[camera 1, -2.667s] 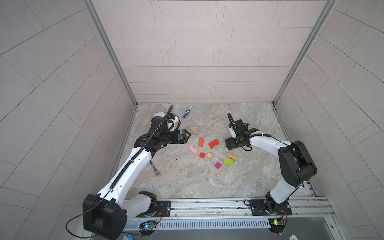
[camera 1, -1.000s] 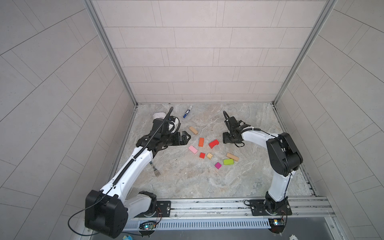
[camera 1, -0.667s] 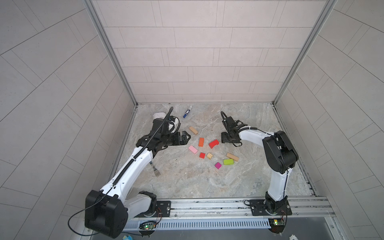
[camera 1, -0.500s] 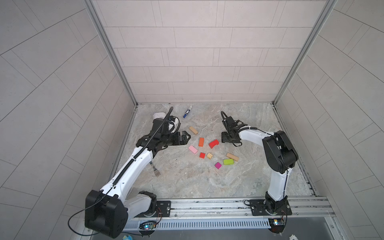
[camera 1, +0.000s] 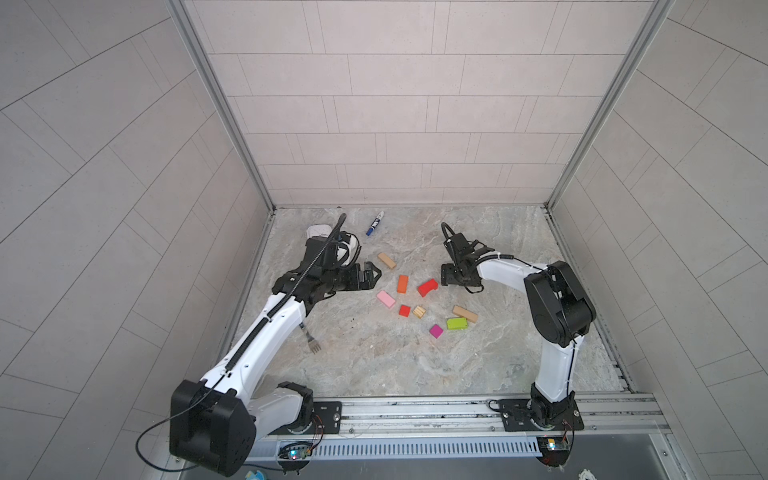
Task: Build the wood block tower
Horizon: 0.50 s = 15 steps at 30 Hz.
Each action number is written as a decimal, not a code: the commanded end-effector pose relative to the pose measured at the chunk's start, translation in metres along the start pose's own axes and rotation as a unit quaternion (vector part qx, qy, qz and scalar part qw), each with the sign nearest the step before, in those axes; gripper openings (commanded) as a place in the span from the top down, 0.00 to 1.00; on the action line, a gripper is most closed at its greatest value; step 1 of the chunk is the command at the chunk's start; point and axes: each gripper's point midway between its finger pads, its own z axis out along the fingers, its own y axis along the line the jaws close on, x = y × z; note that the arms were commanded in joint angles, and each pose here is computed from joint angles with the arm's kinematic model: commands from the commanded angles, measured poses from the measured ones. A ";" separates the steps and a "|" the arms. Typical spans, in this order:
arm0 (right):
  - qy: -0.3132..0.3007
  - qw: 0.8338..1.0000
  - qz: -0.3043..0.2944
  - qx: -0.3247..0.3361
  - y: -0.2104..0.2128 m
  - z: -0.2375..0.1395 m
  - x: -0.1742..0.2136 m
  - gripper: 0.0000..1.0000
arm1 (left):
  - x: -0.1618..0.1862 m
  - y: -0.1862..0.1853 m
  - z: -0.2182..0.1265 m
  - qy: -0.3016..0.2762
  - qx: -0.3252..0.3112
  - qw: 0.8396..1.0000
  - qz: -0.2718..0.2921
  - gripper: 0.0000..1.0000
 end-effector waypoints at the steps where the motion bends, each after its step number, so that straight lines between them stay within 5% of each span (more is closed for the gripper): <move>1: 0.013 1.000 0.000 0.013 -0.002 0.003 0.005 0.13 | 0.001 -0.003 -0.002 -0.007 0.005 1.000 0.004 0.01; 7: 0.008 1.000 -0.003 0.011 -0.003 -0.008 0.002 0.02 | 0.000 -0.003 -0.002 -0.006 0.006 1.000 0.004 0.02; 15: -0.022 0.999 0.048 0.010 -0.017 -0.035 0.005 0.00 | -0.001 -0.005 -0.004 -0.010 0.008 1.000 0.006 0.02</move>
